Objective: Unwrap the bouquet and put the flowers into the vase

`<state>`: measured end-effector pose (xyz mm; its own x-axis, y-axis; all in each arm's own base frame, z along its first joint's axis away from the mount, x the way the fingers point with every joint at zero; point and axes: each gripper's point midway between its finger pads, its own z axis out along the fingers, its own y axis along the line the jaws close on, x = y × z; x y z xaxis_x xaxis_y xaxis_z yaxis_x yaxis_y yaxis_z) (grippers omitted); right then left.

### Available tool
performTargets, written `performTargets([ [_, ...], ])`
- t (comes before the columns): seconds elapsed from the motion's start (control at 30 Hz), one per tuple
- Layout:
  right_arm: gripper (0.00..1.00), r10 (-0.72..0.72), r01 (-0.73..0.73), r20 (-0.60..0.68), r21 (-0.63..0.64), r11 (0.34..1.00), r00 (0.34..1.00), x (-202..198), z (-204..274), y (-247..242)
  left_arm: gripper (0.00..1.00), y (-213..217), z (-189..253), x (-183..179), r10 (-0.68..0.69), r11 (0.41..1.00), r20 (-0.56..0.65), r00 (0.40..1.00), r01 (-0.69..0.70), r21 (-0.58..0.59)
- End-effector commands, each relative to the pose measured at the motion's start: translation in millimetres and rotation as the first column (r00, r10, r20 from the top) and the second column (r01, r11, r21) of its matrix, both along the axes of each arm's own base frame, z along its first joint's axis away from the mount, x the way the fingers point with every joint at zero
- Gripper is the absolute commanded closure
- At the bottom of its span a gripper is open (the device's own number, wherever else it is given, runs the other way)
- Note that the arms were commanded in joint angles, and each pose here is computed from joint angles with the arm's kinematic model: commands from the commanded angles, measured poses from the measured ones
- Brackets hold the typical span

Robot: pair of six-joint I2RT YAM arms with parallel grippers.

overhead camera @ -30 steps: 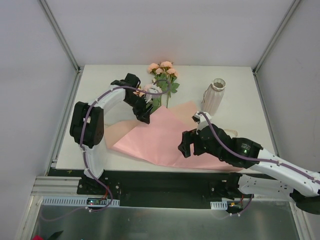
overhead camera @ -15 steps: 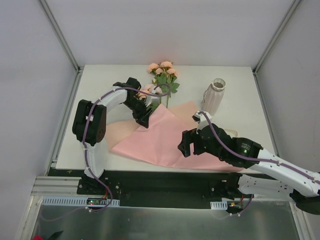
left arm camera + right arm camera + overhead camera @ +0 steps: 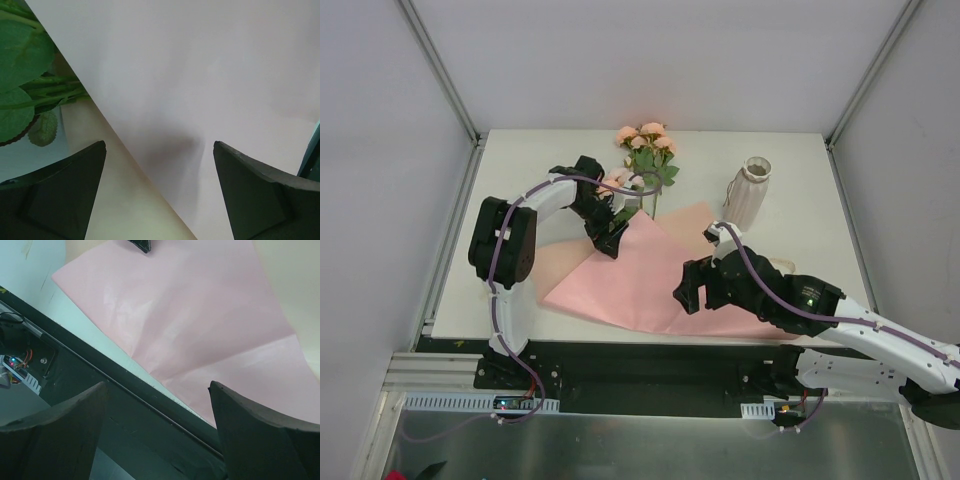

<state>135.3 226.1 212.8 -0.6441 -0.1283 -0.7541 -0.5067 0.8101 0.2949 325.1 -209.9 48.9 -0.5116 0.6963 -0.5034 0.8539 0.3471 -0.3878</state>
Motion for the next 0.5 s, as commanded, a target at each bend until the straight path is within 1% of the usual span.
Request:
performTargets([
  [0.0,0.14,0.008,-0.009,0.019,0.040,0.999,1.000,3.2,8.6,7.9,0.11,-0.3,20.7,12.4,0.014,1.000,0.085,0.996,-0.013,-0.012],
  [0.1,0.15,0.014,-0.014,0.021,0.038,0.999,1.000,3.2,8.5,9.1,0.11,0.8,17.2,11.3,0.014,1.000,0.076,0.997,-0.013,-0.009],
  [0.17,0.15,0.013,-0.014,0.022,0.043,0.999,1.000,3.2,10.2,9.3,0.13,-1.6,13.6,7.9,0.011,1.000,0.053,0.999,-0.010,-0.023],
  [0.3,0.15,0.006,-0.007,0.027,0.046,0.999,1.000,4.0,11.0,7.5,0.21,-6.8,6.9,-3.4,0.006,0.998,-0.007,1.000,-0.006,-0.057],
  [0.4,0.15,0.005,-0.007,0.028,0.045,0.999,1.000,4.6,11.5,7.8,0.29,-10.5,3.7,-10.8,0.002,0.997,-0.044,0.999,-0.006,-0.078],
  [0.43,0.15,0.006,-0.007,0.026,0.046,0.999,1.000,4.5,11.7,8.2,0.35,-11.9,2.8,-11.6,0.000,0.997,-0.047,0.999,-0.004,-0.076],
  [0.47,0.15,0.007,-0.008,0.025,0.046,0.999,1.000,4.6,11.9,9.0,0.37,-11.9,1.8,-12.8,0.001,0.997,-0.053,0.999,-0.005,-0.072],
])
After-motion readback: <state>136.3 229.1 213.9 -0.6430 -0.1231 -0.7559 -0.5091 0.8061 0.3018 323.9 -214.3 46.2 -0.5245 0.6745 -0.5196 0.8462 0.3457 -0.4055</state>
